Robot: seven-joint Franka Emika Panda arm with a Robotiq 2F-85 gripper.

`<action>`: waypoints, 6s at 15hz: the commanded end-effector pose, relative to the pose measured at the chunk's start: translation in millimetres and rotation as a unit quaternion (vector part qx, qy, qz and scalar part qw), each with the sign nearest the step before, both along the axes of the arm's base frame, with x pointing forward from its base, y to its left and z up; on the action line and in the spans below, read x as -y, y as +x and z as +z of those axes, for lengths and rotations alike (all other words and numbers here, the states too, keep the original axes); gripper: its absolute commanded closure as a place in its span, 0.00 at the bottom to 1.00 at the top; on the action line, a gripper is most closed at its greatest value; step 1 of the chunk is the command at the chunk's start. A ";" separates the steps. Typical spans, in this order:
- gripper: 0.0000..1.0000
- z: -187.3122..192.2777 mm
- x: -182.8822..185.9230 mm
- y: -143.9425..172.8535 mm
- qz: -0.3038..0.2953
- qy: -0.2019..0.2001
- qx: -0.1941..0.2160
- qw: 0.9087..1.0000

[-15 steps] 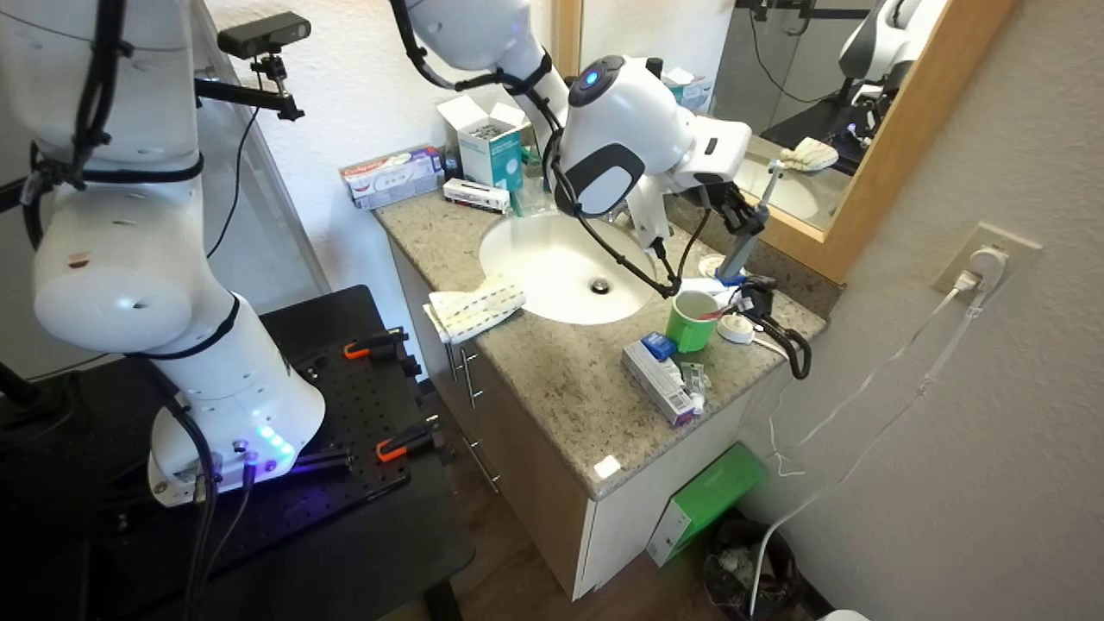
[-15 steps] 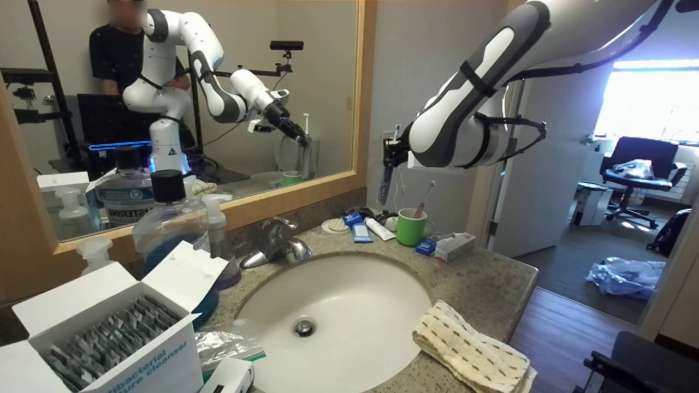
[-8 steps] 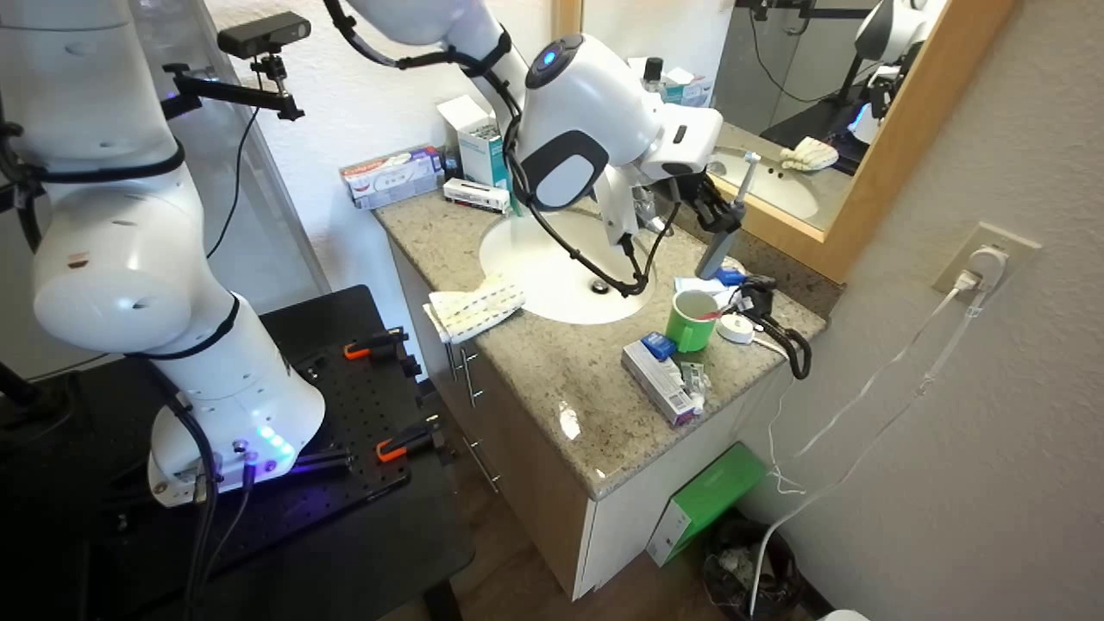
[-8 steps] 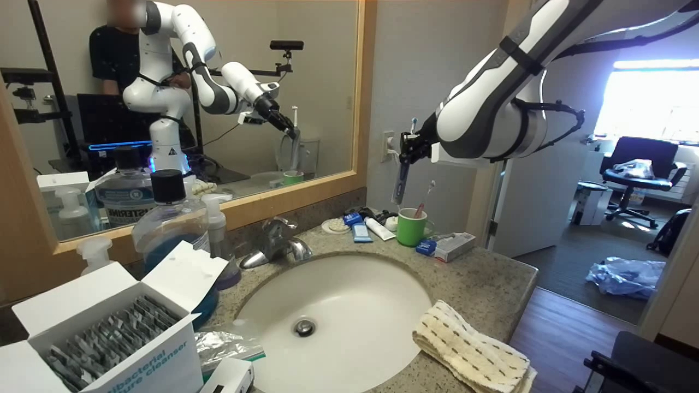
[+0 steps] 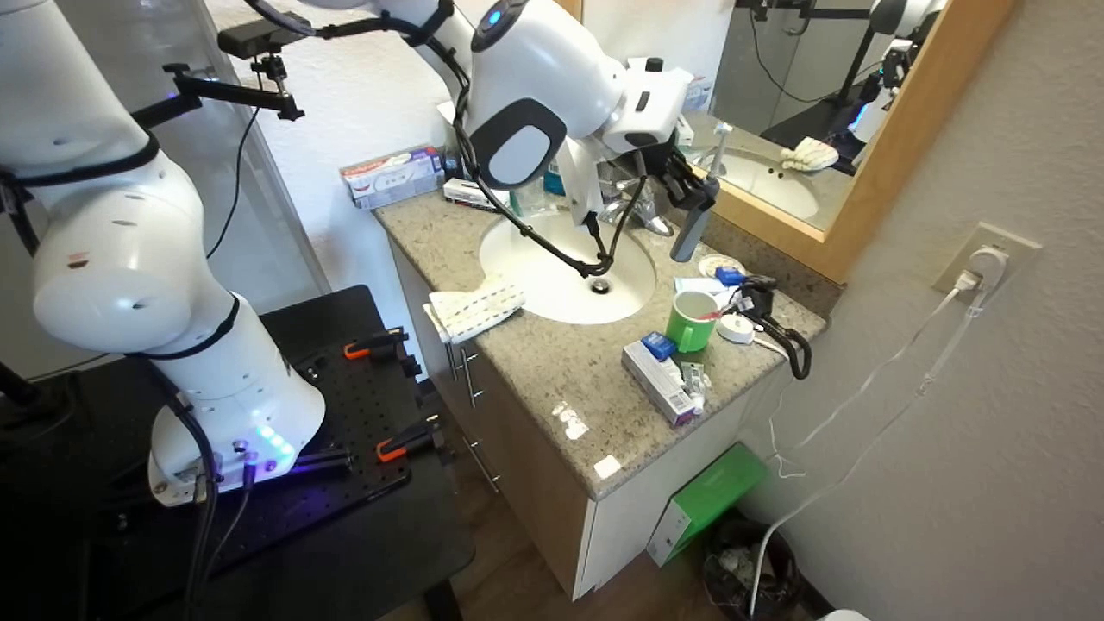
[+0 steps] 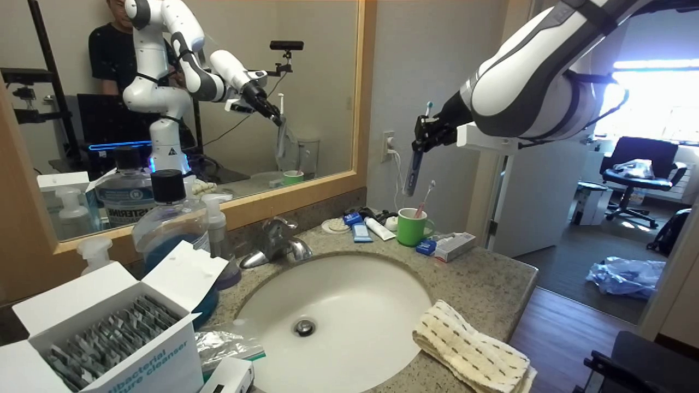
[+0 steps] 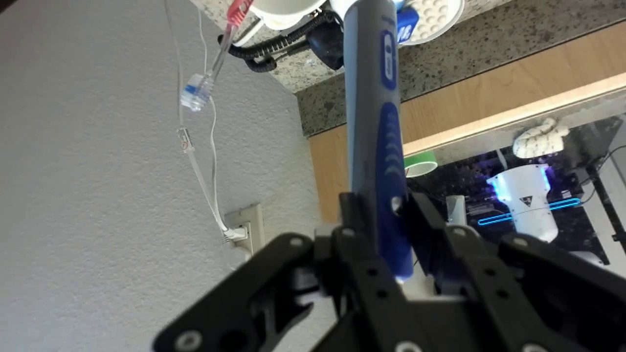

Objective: Pick up the electric toothbrush and put it in the light green cup.

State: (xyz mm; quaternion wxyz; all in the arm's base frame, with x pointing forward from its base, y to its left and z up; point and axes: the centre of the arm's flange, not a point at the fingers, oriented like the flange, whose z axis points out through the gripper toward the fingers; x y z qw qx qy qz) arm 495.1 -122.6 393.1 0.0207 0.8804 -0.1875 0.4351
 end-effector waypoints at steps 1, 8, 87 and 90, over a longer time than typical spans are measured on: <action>0.93 24.1 -0.8 -25.8 0.015 0.008 -0.011 1.000; 0.93 24.1 16.7 -28.3 -0.011 0.013 -0.010 1.000; 0.93 -78.9 37.1 41.1 -0.051 -0.030 -0.044 0.997; 0.93 -82.4 36.9 41.8 -0.051 -0.032 -0.047 0.997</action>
